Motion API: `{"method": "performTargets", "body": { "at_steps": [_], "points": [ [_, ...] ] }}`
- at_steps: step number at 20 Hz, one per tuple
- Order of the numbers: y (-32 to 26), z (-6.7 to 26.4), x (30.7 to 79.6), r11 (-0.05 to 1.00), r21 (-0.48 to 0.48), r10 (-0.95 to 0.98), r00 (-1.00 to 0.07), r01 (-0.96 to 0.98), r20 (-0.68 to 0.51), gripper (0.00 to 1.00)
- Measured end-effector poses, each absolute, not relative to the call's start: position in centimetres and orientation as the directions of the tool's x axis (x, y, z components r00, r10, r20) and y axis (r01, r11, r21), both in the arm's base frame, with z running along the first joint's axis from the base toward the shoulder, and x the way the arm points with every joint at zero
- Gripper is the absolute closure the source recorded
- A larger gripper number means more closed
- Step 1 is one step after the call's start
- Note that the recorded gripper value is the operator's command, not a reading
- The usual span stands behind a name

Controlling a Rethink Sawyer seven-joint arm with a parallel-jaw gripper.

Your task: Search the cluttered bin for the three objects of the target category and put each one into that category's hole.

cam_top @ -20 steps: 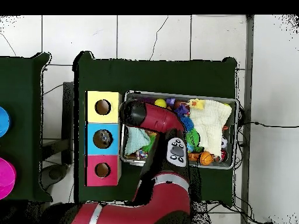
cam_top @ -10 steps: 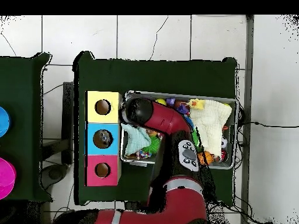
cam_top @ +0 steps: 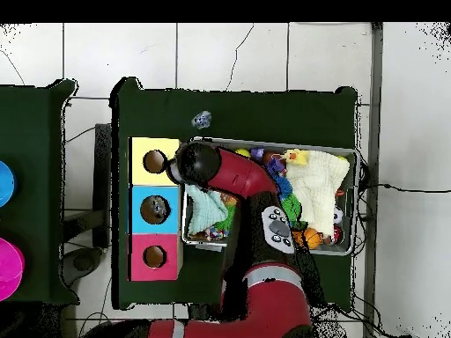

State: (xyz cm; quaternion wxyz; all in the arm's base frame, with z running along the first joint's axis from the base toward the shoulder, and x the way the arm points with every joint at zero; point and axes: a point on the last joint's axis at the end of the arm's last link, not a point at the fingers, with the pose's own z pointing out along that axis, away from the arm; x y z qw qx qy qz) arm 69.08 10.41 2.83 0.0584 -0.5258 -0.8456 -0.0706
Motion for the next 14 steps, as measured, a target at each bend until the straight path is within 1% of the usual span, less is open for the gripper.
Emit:
{"method": "performTargets", "body": {
  "at_steps": [3,7,14],
  "points": [
    [11.3,2.9,69.1,0.452,0.063,0.873,-0.455,0.890,0.172,0.00],
    [11.4,3.0,69.0,0.490,0.055,0.860,-0.492,0.870,0.132,0.00],
    [12.6,4.4,68.3,0.605,0.010,0.796,-0.605,0.796,-0.008,0.00]
  ]
}}
